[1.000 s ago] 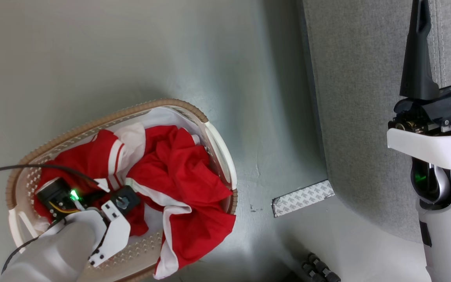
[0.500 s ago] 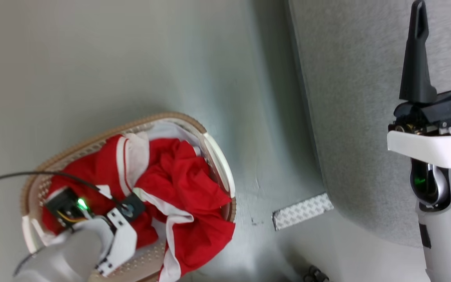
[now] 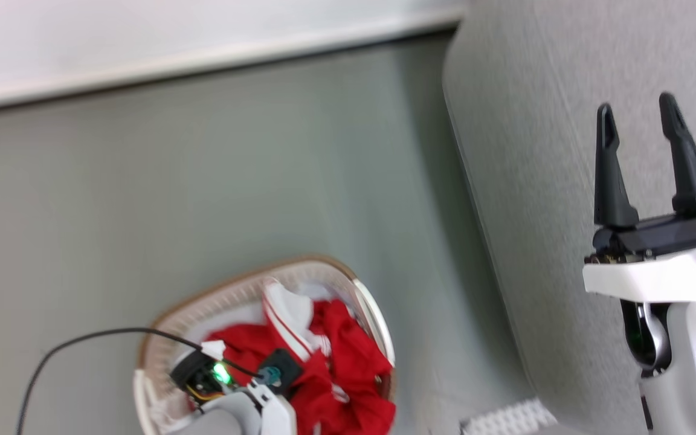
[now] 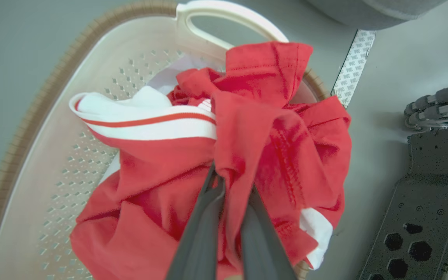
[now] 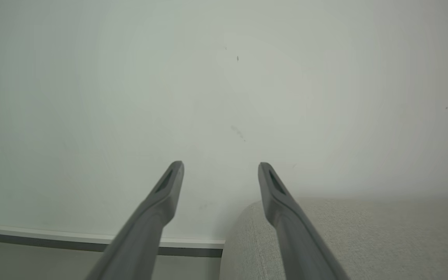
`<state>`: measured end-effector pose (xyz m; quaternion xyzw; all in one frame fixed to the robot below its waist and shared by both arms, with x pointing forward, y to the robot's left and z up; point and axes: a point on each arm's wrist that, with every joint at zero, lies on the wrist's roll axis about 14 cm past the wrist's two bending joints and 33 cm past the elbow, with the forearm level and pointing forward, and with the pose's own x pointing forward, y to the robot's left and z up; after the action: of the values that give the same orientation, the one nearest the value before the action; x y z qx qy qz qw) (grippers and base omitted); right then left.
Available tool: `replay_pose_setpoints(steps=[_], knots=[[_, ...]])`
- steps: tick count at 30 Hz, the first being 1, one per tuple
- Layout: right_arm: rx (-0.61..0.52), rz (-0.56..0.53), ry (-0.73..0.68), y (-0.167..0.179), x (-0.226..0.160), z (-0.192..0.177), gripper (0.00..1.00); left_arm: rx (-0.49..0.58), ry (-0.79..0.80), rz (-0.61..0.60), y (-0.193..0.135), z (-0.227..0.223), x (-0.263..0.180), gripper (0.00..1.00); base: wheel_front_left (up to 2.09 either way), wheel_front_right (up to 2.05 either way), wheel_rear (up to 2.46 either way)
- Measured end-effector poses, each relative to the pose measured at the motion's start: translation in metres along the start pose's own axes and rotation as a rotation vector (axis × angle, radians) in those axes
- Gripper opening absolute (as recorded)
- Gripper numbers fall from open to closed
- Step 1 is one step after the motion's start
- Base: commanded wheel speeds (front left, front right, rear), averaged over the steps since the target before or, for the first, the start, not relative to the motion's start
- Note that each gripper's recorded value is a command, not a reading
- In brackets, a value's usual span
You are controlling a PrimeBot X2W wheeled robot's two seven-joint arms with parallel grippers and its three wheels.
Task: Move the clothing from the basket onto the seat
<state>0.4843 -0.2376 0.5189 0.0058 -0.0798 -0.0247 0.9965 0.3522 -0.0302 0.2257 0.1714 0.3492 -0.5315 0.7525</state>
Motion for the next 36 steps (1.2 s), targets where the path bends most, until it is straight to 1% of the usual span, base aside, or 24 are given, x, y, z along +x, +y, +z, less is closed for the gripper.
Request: replay_pose_setpoints(steps=[7,11,16,18,20,25,29,32,36], knots=[[0.024,0.008,-0.066,0.009,-0.019,0.036,1.00,-0.026,-0.146,0.111,0.002,0.052,-0.042,0.00,0.00,0.00,0.00],[0.050,0.023,-0.096,0.017,-0.028,0.050,1.00,-0.053,-0.279,0.186,0.010,0.092,-0.070,0.00,0.00,0.00,0.00],[0.076,0.064,-0.123,0.034,-0.039,0.064,1.00,-0.073,-0.439,0.293,0.020,0.129,-0.113,0.00,0.00,0.00,0.00],[0.087,0.079,-0.138,0.039,-0.044,0.071,1.00,-0.052,-0.499,0.337,0.022,0.143,-0.131,0.00,0.00,0.00,0.00],[0.130,0.087,-0.159,0.043,-0.049,0.080,1.00,-0.037,-0.566,0.373,0.023,0.160,-0.150,0.00,0.00,0.00,0.00],[0.160,0.134,-0.197,0.058,-0.063,0.097,1.00,-0.018,-0.734,0.465,0.028,0.201,-0.200,0.00,0.00,0.00,0.00],[0.177,0.184,-0.207,0.074,-0.072,0.103,1.00,-0.026,-0.843,0.496,0.029,0.225,-0.232,0.00,0.00,0.00,0.00],[0.195,0.226,-0.200,0.089,-0.076,0.102,1.00,-0.010,-0.910,0.520,0.034,0.244,-0.255,0.00,0.00,0.00,0.00],[0.217,0.277,-0.175,0.106,-0.082,0.096,1.00,0.018,-0.949,0.542,0.037,0.259,-0.274,0.00,0.00,0.00,0.00]])
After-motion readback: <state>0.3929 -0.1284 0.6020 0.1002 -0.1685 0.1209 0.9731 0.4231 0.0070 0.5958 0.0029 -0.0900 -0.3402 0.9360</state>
